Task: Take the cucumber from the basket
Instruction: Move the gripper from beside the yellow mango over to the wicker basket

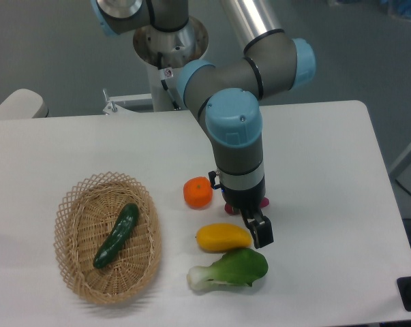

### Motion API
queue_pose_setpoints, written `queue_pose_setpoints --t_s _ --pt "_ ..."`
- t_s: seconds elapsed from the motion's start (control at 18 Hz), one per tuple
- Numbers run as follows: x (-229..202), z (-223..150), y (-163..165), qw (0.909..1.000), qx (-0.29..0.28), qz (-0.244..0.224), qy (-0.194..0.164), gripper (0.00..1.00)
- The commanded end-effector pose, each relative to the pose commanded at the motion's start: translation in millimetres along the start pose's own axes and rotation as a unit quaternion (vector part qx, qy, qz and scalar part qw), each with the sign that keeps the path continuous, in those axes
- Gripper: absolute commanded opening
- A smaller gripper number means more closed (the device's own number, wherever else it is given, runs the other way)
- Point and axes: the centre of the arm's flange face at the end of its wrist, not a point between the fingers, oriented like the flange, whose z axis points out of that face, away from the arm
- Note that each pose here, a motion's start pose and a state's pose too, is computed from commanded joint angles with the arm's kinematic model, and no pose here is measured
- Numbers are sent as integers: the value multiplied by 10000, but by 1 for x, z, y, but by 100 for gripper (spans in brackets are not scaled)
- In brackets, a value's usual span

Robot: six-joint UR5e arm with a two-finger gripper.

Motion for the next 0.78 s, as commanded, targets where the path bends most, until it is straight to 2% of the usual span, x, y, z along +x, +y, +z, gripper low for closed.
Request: queue_pose_setpoints --t_s 0.22,0.44,0.61,0.78 --pt "-1 -3 -1 10000 -64 -1 -8 100" --pt "7 -7 -25 9999 -51 131 -6 100" --pt "15 -9 -48 9993 -40 -372 1 100" --pt "27 -12 -80 9940 -9 -1096 28 100"
